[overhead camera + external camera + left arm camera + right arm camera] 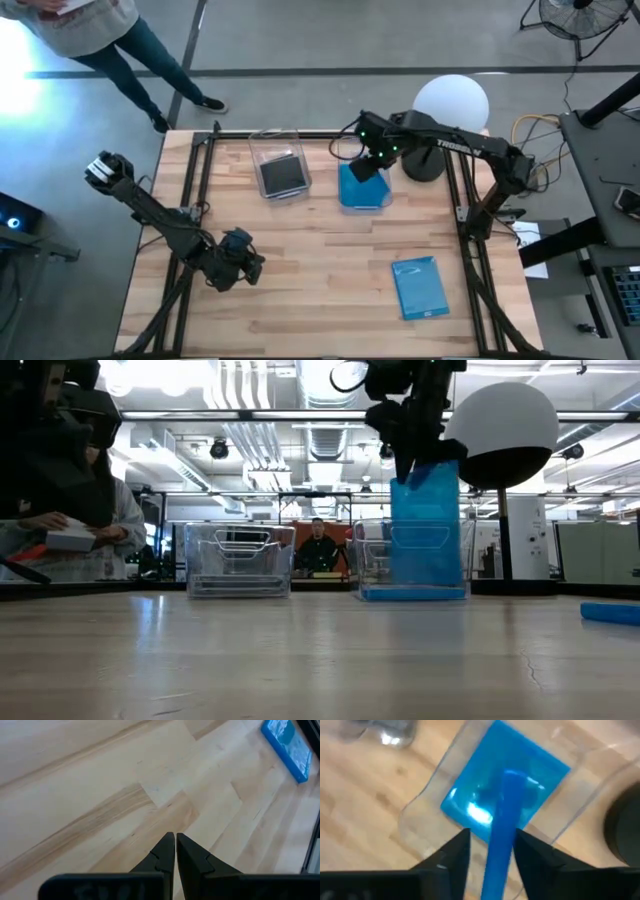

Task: Pick & place jewel cases by type
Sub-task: Put the left blue CD case into the right transparent bin

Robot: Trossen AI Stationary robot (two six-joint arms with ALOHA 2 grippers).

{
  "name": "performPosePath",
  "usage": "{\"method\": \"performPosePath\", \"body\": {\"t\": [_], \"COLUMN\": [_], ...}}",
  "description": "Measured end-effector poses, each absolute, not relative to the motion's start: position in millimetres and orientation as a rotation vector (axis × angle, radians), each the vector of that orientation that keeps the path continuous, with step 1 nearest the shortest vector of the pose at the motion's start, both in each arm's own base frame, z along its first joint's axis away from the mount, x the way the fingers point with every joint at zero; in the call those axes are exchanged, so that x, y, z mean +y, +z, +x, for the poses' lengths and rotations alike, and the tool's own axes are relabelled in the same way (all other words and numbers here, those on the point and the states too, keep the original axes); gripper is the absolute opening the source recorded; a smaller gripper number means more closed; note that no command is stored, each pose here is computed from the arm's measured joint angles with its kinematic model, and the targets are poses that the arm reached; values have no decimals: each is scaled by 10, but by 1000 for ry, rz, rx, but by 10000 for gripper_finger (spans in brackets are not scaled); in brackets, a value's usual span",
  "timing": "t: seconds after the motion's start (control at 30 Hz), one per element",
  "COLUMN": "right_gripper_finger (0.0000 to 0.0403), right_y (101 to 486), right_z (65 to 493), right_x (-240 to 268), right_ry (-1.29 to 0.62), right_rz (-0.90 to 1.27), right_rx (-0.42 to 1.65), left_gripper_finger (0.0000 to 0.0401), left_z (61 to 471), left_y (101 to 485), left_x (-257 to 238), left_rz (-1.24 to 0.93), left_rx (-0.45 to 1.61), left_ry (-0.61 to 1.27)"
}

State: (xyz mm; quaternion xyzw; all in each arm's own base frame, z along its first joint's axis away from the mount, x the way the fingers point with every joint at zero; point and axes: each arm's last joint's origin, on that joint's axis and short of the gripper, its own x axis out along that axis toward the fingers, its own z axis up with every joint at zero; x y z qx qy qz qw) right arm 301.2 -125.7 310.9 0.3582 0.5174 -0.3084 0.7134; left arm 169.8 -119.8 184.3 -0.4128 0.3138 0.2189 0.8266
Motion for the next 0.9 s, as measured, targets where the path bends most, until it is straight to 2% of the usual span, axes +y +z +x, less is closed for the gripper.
{"method": "performPosePath", "body": {"t": [0.1,0.23,0.3,0.47,0.63,0.77,0.9], "right_gripper_finger": [180,207,207,186,159,149,145], "right_y": [3156,3290,3384,3515,3568,3504,3349], "right_z": [3030,3013,3019,3145,2951,2860,2887], "right_x": [-1178,-1114,-1067,-989,-940,-790,-545], "right_ry": [-653,-869,-907,-675,-1034,-1050,-917], "right_rz": [686,424,341,520,531,633,723], "right_rx": [1163,1142,1115,1023,1049,1175,1313], "left_gripper_finger": [0,0,0,0,0,0,0], "left_z": [1698,1698,1698,1698,1696,1696,1692], "left_y": [1843,1844,1844,1839,1835,1835,1831], "left_x": [-1197,-1197,-1196,-1185,-1178,-1177,-1173], "left_rz": [-869,-867,-867,-862,-858,-860,-846], "left_rx": [667,666,665,666,667,666,670], "left_ry": [463,463,463,472,479,480,483]}}
